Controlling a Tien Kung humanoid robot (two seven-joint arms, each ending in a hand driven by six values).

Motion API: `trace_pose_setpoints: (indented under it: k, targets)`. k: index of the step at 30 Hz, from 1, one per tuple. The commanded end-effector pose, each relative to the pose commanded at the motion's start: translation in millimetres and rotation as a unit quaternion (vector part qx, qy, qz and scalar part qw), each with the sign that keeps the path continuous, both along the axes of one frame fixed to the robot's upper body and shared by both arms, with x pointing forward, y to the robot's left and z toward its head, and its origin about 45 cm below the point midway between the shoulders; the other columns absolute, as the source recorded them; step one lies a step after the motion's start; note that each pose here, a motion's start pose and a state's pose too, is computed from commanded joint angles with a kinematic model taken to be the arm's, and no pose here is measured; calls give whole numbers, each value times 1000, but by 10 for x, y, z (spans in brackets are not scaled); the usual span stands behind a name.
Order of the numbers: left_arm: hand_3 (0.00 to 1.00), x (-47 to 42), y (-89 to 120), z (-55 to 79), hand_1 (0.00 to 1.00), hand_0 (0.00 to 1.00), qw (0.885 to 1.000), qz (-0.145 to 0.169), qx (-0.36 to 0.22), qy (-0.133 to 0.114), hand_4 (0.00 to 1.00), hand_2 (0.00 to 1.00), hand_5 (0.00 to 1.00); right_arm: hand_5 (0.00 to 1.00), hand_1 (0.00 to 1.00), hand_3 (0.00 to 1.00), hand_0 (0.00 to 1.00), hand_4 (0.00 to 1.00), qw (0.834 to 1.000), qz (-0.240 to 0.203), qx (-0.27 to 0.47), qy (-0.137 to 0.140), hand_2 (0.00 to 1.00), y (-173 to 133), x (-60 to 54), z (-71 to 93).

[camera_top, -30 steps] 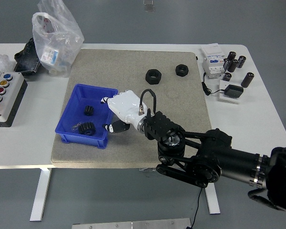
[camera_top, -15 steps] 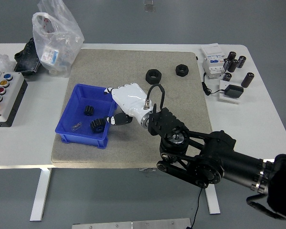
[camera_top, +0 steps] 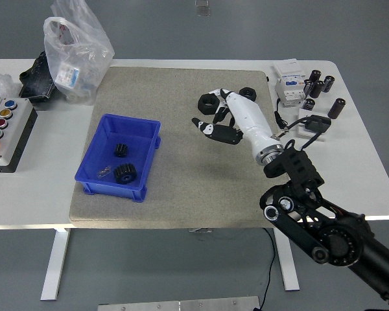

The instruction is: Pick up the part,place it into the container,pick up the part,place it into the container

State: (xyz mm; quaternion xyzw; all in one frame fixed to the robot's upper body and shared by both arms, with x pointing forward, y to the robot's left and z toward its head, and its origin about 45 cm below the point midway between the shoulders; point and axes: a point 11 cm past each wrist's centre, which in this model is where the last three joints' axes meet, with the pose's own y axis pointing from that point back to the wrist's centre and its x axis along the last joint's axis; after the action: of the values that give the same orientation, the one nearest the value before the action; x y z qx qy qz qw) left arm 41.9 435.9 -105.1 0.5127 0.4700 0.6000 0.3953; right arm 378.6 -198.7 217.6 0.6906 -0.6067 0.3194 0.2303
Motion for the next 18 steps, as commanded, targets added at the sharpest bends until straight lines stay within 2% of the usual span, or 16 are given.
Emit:
trace_pose_setpoints:
  k: [2,3,8,9,11,18]
  targets:
    - [698,-29,0,-3,553,661,1000,2,0,3,615,567,274,370,513,700,337,798,999,-24,34,-3,587,-226,-38,-47]
    - [698,-41,2,-4,553,661,1000,3,1,3,616,568,275,373,603,686,481,793,998,-36,55,-4,682,-348,-69,-77]
    - [698,-27,15,1,553,661,1000,0,2,0,616,568,275,373,603,686,481,793,985,-80,151,-2,682,-784,-256,-255]
    - [698,-17,17,3,553,661,1000,-1,2,-1,618,567,275,377,627,684,539,794,982,-87,168,-2,682,-854,-292,-285]
    - [698,5,24,8,553,661,1000,-3,3,-3,618,567,275,377,627,684,539,794,974,-104,200,-5,682,-1009,-373,-346]
    - [698,23,71,28,553,660,1000,-8,7,-2,619,567,276,378,627,680,566,801,951,-151,265,-52,673,-1466,-466,-260]
